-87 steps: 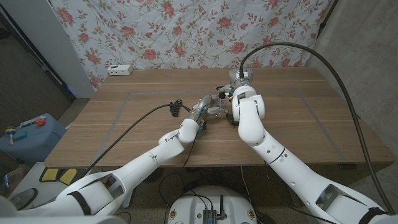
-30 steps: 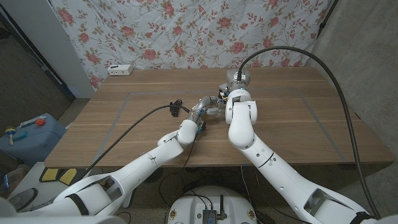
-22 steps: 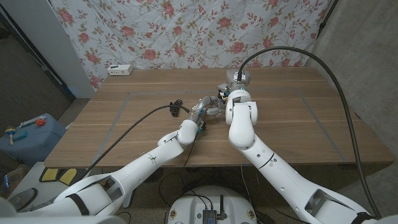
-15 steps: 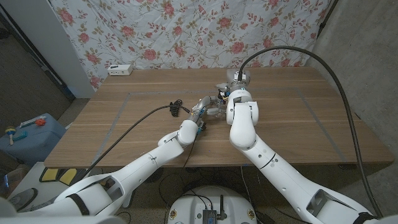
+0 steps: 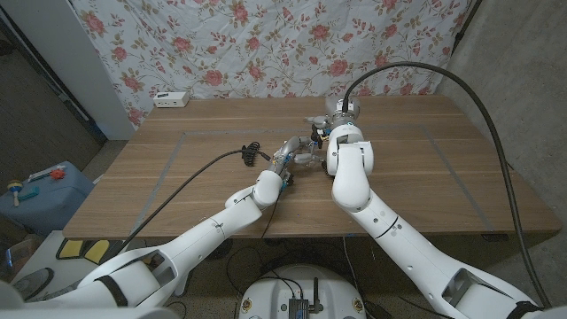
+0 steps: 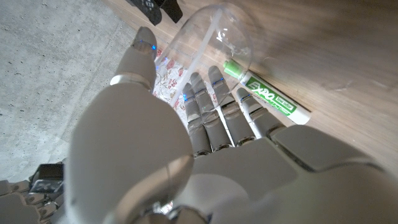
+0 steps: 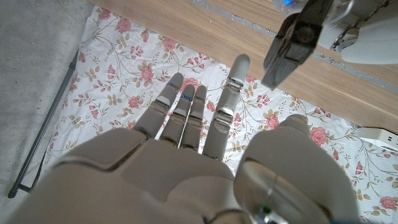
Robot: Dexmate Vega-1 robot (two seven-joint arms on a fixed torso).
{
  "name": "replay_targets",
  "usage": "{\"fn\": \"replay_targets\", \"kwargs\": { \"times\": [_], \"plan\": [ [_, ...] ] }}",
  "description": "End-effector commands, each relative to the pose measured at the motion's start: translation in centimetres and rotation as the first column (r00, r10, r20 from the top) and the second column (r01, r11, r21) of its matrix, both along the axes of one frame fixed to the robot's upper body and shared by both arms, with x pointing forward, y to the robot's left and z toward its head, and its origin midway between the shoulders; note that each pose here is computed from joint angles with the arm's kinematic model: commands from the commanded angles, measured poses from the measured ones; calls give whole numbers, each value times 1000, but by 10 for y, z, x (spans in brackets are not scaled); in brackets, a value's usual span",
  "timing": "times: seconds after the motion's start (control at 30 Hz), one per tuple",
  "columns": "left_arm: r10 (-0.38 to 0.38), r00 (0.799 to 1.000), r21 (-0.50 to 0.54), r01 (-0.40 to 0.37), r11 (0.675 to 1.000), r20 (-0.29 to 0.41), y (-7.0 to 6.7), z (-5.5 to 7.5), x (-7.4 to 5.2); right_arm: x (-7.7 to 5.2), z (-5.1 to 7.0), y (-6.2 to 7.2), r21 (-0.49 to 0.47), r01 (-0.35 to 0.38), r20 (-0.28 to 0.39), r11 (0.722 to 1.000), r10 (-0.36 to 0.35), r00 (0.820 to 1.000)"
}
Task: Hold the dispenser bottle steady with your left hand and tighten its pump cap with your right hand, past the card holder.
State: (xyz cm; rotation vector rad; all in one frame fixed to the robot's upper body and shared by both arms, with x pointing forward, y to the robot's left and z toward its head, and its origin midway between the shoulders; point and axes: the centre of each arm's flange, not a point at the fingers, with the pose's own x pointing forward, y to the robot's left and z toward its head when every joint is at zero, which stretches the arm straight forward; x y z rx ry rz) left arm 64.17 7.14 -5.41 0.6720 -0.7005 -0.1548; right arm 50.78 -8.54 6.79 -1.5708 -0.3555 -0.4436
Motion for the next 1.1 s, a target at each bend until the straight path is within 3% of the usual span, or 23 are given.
{"fn": "replay_targets", "kwargs": {
  "times": [0.03,0.43,0.73,1.1],
  "plan": [
    [3,1000,1,-3,1000,8,2,4,2,-5,11,-14,-31,-44,-9,999,44,999],
    [1,1000,-1,-1,1000,17,3,6,1,-10,30,-48,-74,-117,-80,990,111,991],
    [-5,1000,4,5,1000,19,1,7,1,-10,40,-57,-160,-156,-109,975,139,984],
    [1,1000,0,-1,1000,19,1,5,-1,-10,46,-68,-195,-211,-131,958,188,973]
  ]
}}
